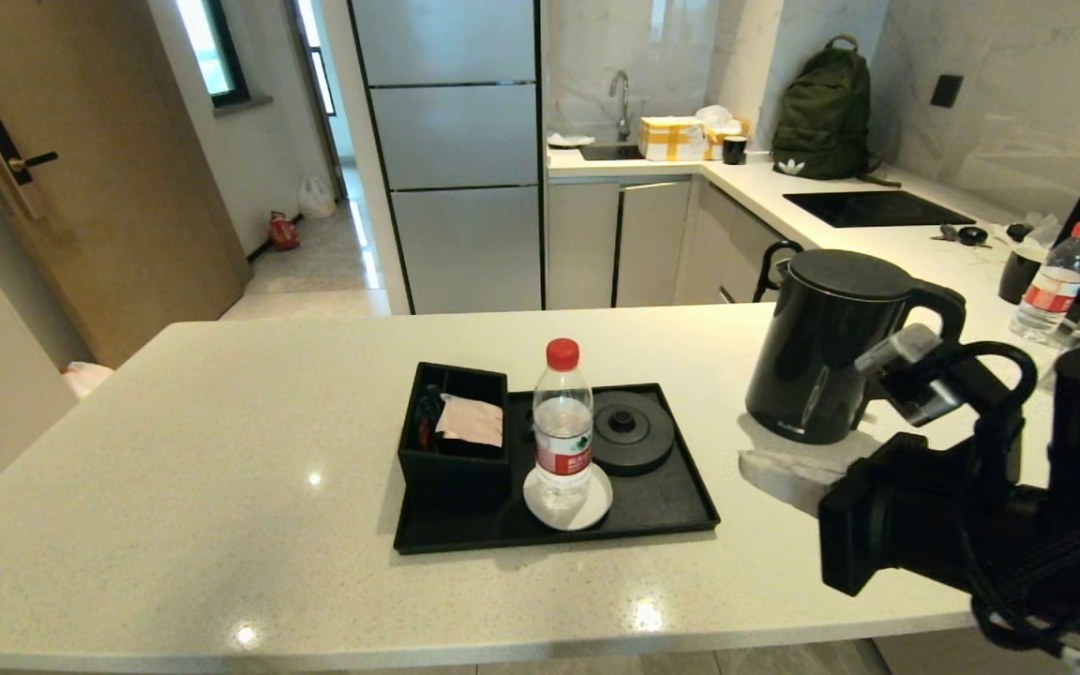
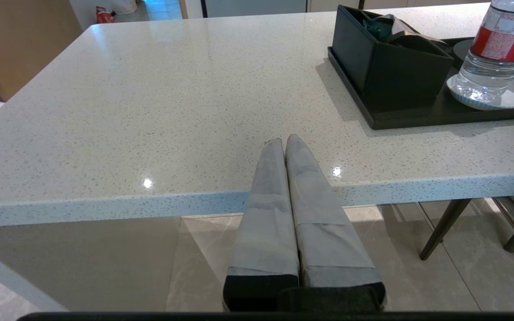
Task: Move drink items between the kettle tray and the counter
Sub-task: Pick up the bottled water
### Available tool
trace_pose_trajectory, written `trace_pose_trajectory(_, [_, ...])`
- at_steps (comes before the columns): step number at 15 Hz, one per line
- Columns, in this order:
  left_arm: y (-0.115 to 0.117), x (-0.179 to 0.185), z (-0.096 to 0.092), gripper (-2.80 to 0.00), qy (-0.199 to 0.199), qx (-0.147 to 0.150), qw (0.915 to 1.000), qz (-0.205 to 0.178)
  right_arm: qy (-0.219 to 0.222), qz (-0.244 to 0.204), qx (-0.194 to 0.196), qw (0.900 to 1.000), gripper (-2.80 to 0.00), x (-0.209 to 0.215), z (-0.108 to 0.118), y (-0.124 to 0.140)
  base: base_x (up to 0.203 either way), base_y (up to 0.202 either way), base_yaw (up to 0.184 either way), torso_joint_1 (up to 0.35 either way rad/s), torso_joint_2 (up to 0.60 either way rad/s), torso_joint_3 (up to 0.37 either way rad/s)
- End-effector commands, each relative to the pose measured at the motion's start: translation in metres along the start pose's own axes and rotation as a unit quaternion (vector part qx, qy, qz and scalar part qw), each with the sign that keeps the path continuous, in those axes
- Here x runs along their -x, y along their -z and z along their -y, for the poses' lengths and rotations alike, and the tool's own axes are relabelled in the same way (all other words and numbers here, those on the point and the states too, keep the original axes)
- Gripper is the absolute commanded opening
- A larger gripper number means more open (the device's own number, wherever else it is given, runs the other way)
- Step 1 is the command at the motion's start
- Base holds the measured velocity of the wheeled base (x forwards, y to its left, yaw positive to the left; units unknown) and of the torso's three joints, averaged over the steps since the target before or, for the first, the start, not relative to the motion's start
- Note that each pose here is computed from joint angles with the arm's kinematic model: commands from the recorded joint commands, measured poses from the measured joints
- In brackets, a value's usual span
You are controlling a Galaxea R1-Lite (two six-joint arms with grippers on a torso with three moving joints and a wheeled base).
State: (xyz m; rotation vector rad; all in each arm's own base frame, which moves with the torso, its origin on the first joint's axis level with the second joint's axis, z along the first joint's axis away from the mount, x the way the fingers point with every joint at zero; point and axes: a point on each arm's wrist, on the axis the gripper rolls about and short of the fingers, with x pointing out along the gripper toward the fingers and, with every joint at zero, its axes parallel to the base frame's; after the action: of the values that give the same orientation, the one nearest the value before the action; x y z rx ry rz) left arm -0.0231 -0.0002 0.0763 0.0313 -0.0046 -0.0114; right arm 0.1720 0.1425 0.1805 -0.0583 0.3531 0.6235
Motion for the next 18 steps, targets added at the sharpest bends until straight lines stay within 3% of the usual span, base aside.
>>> trace_pose_trajectory(1, [0.0,0.0,0.0,-2.8,0.0,0.0,1.0,-0.001,-0.007,-0.01,0.003,1.0,-2.8,-0.035,-0.005,0.015,0.0,0.0,0.0,0.0,0.0,0.0])
trace_pose_trajectory(3, [0.0,0.0,0.0,-2.8,0.0,0.0,1.0,-0.001,-0.016,-0.002,0.005,1.0,-2.8,-0.049,-0.011,0.023,0.0,0.0,0.0,0.0,0.0,0.0])
trace_pose_trajectory(4, [0.0,0.0,0.0,-2.8,0.0,0.0,1.0,-0.001,-0.021,0.0,0.008,1.0,0.0,-0.058,-0.015,0.028,0.0,0.0,0.0,0.0,0.0,0.0])
trace_pose_trajectory(11, [0.0,0.0,0.0,-2.8,0.0,0.0,1.0,-0.001,-0.022,0.028,0.019,0.999,0.0,-0.091,-0.024,0.031,0.0,0.0,0.0,0.0,0.0,0.0])
trace_pose_trajectory(13, [0.0,0.0,0.0,-2.8,0.0,0.0,1.0,-0.001,0.009,0.04,0.019,0.999,0.0,-0.114,-0.027,0.04,0.0,0.0,0.0,0.0,0.0,0.0])
trace_pose_trajectory(18, [0.0,0.0,0.0,-2.8,0.0,0.0,1.0,-0.001,0.036,0.081,0.028,0.996,0.0,-0.143,-0.033,0.035,0.0,0.0,0.0,0.0,0.0,0.0])
